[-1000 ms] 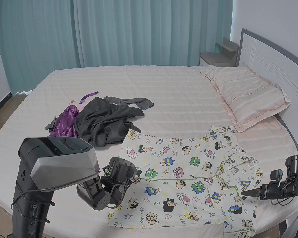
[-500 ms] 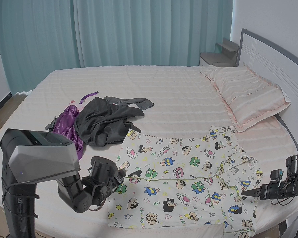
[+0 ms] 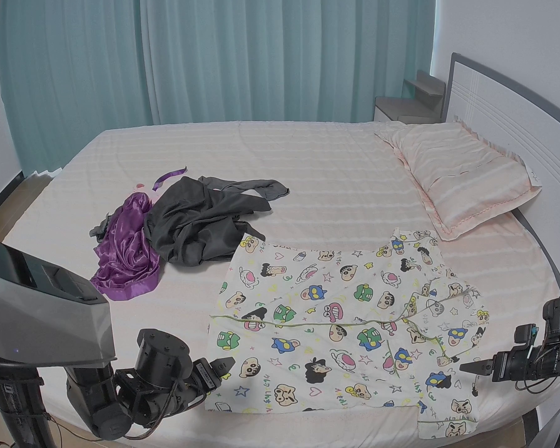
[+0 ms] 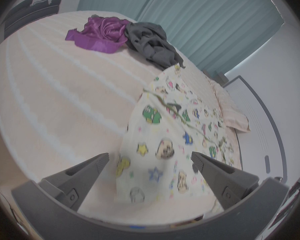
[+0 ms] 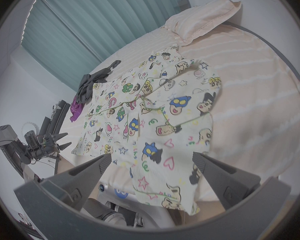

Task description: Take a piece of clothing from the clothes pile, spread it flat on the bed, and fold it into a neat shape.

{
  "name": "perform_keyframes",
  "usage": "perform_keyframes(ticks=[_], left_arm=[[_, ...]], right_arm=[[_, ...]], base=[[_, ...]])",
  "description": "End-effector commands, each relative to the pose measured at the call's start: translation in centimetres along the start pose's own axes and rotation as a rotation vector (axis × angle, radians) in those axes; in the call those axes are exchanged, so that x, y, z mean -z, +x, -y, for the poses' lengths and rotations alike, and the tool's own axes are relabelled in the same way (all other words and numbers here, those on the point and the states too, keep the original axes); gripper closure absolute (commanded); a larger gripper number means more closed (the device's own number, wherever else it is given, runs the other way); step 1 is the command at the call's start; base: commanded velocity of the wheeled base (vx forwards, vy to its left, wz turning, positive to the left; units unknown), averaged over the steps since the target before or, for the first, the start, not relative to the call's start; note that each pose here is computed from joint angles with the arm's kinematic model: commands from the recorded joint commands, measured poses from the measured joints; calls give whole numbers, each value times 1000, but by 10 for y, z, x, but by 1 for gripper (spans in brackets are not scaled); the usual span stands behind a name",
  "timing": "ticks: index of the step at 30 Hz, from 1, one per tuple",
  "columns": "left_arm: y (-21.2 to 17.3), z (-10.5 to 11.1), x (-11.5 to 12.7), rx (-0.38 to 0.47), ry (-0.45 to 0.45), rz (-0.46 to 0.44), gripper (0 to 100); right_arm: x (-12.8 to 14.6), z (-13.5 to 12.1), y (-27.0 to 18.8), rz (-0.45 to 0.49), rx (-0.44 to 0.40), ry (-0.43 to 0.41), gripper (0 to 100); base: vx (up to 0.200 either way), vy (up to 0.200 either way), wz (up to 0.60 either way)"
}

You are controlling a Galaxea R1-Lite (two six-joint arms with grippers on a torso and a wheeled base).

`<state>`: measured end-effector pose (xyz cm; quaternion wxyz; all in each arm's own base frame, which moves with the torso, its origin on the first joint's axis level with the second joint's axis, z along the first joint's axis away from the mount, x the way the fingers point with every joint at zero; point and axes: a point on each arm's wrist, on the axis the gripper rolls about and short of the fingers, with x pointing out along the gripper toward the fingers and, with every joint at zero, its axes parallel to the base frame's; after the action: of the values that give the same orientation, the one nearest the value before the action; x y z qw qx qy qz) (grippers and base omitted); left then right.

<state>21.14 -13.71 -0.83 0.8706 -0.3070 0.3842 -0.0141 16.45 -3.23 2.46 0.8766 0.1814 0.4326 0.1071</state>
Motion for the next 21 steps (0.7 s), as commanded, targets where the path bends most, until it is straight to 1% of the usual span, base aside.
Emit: perform_keyframes(ticks=[1,4,7,13,16,21], left_arm=[[-10,-6,11,-5,24,-67,0],[-8,-13,20,-40,47,-109,0],[0,-17,26,-66,58,-127,0],[3,-14,34,-59,85,-136,0],[10,-9,34,-49,89,-123,0],[24,-3,33,-58,95,-76,0]], right_arm=[[9,2,-3,-1,12,21,0],[10,5,0,-11,16,39,0],[9,7,2,-11,18,42,0],[9,10,6,-18,19,47,0],[9,11,8,-20,19,48,0],[9,12,9,-16,19,46,0]], base=[[0,0,0],[0,0,0],[0,0,0],[0,0,0],[0,0,0],[0,0,0]])
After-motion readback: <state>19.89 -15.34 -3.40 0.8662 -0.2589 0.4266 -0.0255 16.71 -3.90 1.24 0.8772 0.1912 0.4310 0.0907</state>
